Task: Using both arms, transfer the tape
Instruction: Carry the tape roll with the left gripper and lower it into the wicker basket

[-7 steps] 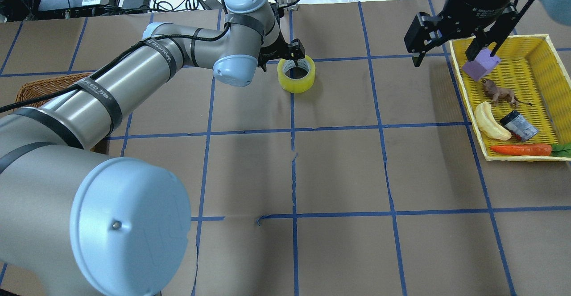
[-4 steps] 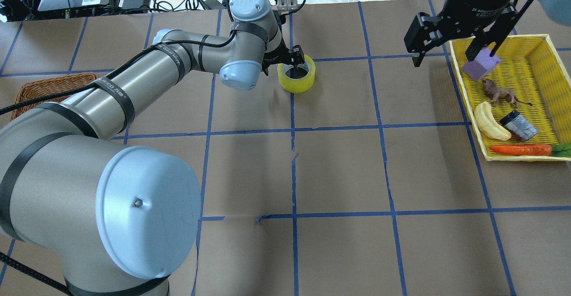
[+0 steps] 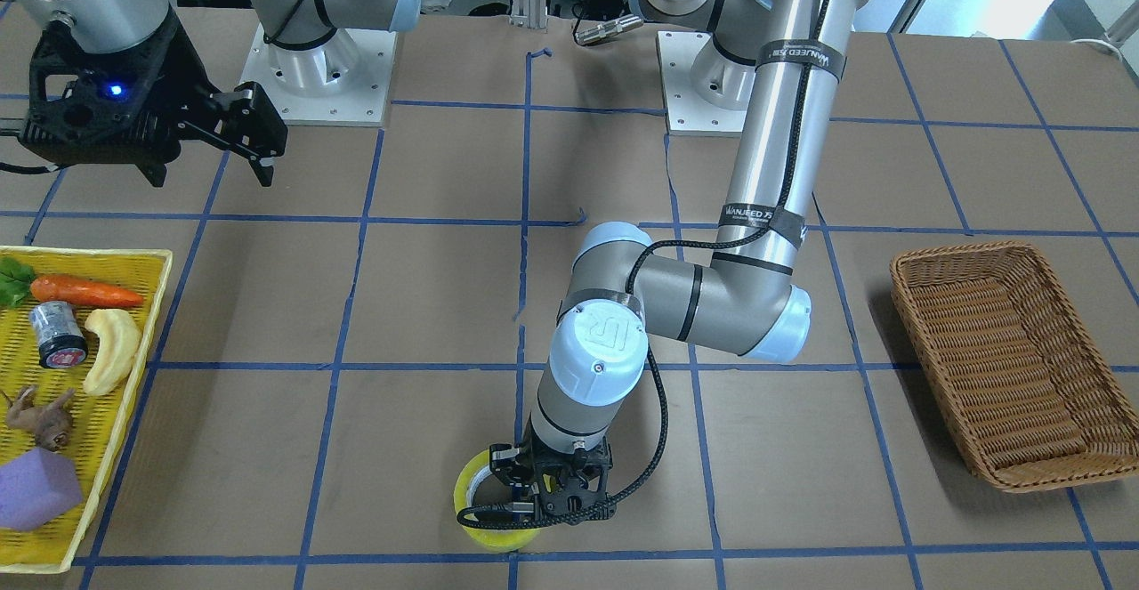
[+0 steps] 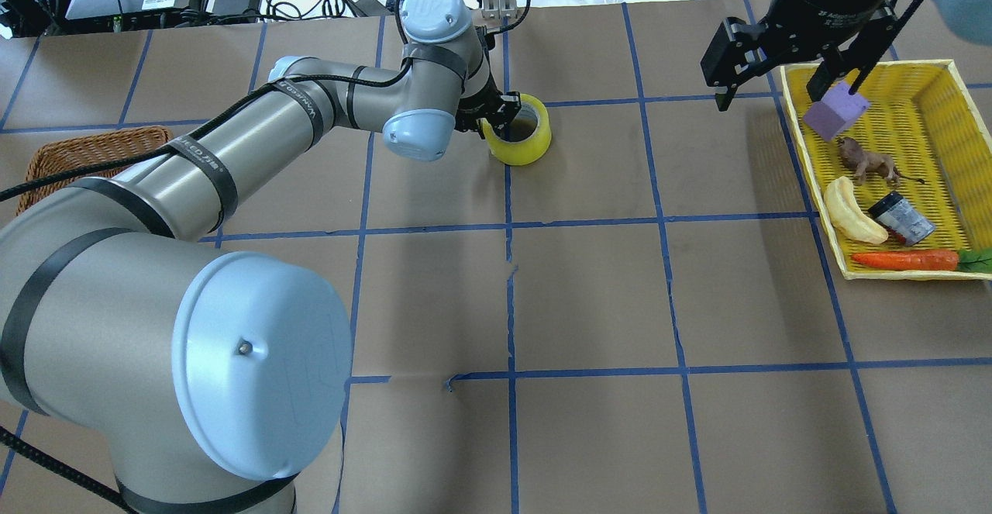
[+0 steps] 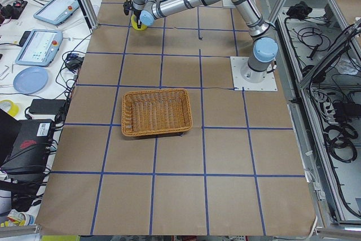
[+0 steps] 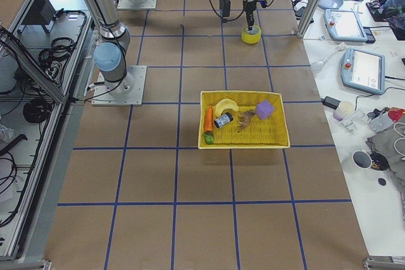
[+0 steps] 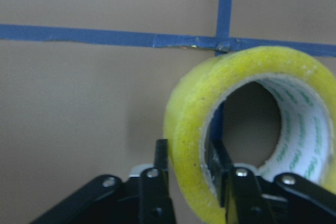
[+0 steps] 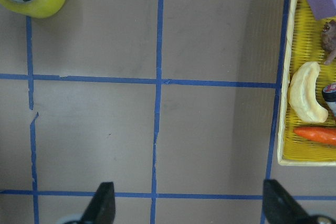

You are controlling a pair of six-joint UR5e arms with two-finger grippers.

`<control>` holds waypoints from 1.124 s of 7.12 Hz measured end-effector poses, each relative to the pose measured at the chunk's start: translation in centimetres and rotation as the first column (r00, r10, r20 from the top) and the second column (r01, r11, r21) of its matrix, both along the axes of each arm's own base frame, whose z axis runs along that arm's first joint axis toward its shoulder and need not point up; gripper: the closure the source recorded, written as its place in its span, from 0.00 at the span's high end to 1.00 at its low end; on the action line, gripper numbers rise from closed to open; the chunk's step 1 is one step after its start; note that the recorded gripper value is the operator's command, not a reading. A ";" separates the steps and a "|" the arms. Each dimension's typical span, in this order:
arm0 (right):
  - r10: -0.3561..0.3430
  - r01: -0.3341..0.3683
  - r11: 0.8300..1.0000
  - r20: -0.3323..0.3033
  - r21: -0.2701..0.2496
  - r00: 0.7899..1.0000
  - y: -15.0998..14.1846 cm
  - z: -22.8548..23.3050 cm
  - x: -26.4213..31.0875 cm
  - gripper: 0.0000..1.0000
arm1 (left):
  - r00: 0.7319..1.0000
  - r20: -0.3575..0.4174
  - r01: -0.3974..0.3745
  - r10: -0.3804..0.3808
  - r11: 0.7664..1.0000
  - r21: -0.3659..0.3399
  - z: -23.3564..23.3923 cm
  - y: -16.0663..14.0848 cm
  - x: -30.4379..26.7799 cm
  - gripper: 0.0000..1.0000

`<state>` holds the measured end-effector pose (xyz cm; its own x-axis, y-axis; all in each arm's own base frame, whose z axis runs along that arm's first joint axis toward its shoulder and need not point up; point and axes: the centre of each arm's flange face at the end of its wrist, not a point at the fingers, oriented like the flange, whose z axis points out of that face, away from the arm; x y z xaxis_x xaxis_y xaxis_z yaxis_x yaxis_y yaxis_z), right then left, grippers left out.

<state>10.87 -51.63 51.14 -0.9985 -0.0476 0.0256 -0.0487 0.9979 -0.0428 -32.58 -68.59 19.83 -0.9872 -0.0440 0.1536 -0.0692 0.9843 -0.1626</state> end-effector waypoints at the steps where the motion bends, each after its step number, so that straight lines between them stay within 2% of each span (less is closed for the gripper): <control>1: -0.001 0.002 0.999 0.020 -0.041 1.000 -0.5 0.3 0.2 1.00 | 1.000 0.008 0.013 -0.013 1.000 0.006 1.0 0.1 0.3 0.00; 2: -0.001 0.003 0.998 0.037 -0.068 0.999 -0.7 0.4 0.3 1.00 | 0.999 0.031 0.010 -0.011 0.999 0.031 2.6 0.1 1.6 0.00; 4: -0.001 0.004 0.997 0.043 -0.077 0.999 -0.8 0.2 0.3 1.00 | 0.996 0.090 0.012 -0.021 0.995 0.099 7.8 -0.1 8.8 0.00; 6: -0.001 0.004 0.997 0.042 -0.076 0.999 -0.8 0.2 0.3 1.00 | 0.990 0.130 0.039 -0.058 0.989 0.145 12.7 0.1 20.8 0.00; 8: 0.000 0.003 0.997 0.042 -0.073 0.999 -0.8 0.1 0.4 1.00 | 0.977 0.134 0.141 -0.163 0.977 0.162 14.1 1.7 34.2 0.00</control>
<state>11.25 -52.40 51.24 -0.9989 -0.0456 -0.0126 -0.0439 0.9921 -0.1174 1.58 -66.93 33.93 -0.9952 0.0970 0.0105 0.0969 0.9952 -0.0091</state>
